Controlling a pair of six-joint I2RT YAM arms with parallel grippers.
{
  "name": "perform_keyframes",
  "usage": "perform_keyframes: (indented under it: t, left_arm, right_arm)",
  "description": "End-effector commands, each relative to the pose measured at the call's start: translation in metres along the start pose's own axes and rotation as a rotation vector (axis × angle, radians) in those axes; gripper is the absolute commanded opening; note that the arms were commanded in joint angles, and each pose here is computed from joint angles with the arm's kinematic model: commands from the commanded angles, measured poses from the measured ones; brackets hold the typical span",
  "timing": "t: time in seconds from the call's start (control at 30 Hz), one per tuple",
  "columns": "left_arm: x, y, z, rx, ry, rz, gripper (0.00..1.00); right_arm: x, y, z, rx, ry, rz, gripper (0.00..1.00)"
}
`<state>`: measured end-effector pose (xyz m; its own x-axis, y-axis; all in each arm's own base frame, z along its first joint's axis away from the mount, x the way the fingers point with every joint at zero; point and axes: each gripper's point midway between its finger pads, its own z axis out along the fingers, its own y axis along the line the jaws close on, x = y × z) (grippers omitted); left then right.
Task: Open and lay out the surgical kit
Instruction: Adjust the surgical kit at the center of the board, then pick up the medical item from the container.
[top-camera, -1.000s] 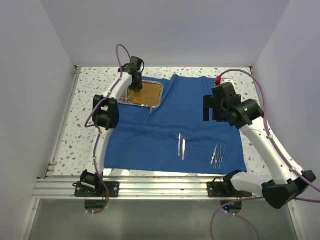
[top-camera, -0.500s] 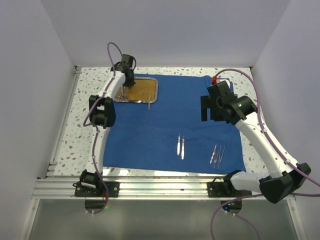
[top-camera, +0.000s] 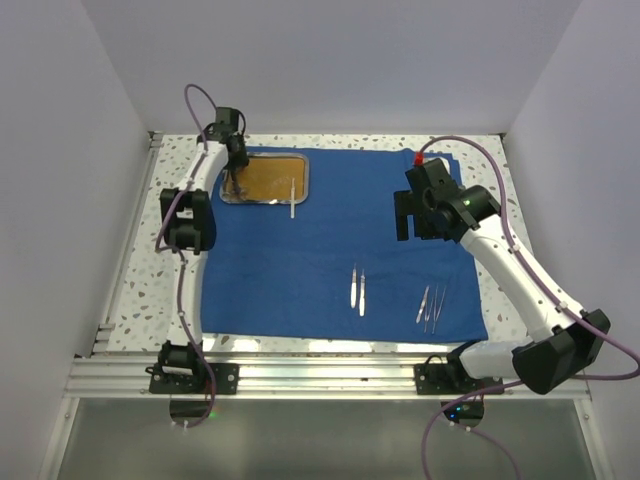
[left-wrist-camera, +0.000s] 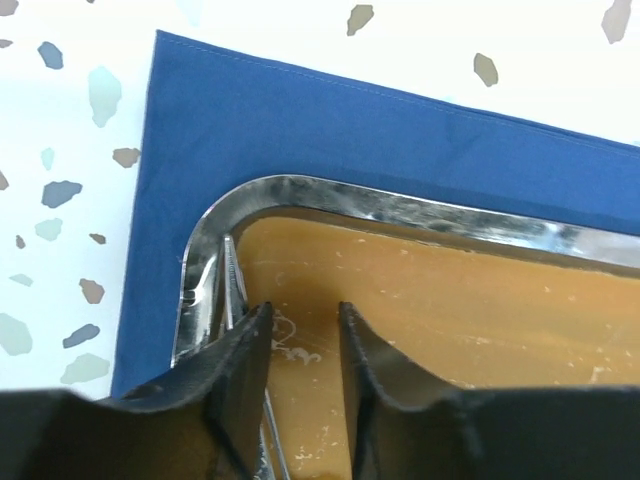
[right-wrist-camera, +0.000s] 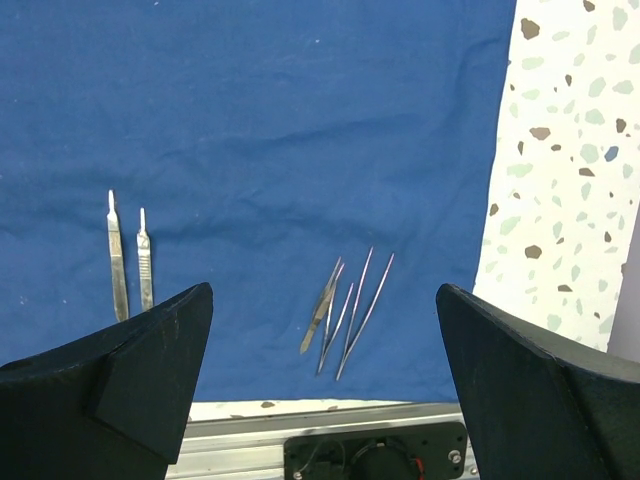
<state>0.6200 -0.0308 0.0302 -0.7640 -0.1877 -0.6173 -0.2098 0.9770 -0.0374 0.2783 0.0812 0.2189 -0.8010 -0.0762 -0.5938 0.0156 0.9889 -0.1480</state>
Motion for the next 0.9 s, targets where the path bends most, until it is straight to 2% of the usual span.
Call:
perform_keyframes:
  t: [0.0,0.17,0.37,0.57,0.87]
  left_arm:
    - [0.023,0.037,0.005,-0.023,0.071,-0.006,0.39]
    - [-0.011,-0.003,-0.025,0.091,-0.011,0.001,0.58]
    - [-0.035,-0.056,-0.080,0.196,-0.103,0.031,0.61]
    - [-0.015,-0.085,-0.109,0.221,-0.082,0.075,0.61]
    - [0.047,-0.116,-0.123,0.244,0.021,0.121,0.58]
  right_arm:
    - [-0.015,0.004,-0.008,-0.035,-0.054,0.012,0.98]
    - [-0.019,0.002,-0.013,-0.033,-0.075,0.021,0.98]
    - [-0.018,-0.002,-0.021,-0.040,-0.099,0.035,0.98]
    - [-0.011,-0.005,-0.027,-0.055,-0.113,0.051,0.98]
    - [0.004,-0.012,-0.038,-0.073,-0.131,0.074,0.98]
